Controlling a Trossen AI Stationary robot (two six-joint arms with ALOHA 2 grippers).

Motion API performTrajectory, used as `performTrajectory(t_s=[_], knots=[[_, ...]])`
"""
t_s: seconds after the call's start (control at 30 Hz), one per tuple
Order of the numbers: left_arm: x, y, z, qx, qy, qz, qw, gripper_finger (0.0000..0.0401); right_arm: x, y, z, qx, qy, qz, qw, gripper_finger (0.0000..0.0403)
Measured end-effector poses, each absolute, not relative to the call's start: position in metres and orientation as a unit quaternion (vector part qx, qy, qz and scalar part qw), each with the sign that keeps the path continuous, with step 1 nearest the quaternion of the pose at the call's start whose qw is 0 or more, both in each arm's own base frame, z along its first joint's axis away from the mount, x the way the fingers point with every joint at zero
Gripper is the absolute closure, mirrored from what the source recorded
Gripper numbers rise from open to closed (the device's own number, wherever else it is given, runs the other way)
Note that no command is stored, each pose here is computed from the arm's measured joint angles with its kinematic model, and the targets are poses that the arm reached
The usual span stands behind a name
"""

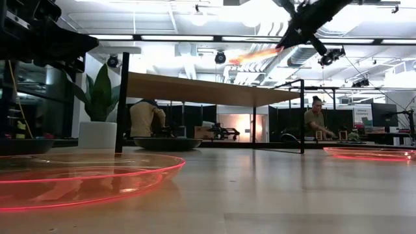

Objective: Place and stack plates onto a shelf
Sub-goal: Put the top right orange plate on the shelf

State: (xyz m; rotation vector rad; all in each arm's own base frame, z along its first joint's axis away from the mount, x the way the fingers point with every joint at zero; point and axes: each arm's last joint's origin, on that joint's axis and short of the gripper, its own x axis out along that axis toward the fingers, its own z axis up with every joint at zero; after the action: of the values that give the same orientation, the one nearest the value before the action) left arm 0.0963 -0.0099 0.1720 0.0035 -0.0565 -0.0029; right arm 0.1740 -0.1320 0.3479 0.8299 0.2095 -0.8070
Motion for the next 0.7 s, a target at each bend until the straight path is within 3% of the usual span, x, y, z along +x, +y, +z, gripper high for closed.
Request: performTrajectory(t_s=[0.2,0.7], knots=[[0.096,-0.010,0.172,0.002,-0.028,-0.002,1.000,0.0401,0.194,-0.133,0.328,0.387,0.187,-0.407,0.806,0.0403],[0.096,-0.010,0.172,0.002,-0.028,-0.002,1.000,0.0401,0.221,-0.146,0.293,0.407,0.240,-0.426,0.772,0.0403]])
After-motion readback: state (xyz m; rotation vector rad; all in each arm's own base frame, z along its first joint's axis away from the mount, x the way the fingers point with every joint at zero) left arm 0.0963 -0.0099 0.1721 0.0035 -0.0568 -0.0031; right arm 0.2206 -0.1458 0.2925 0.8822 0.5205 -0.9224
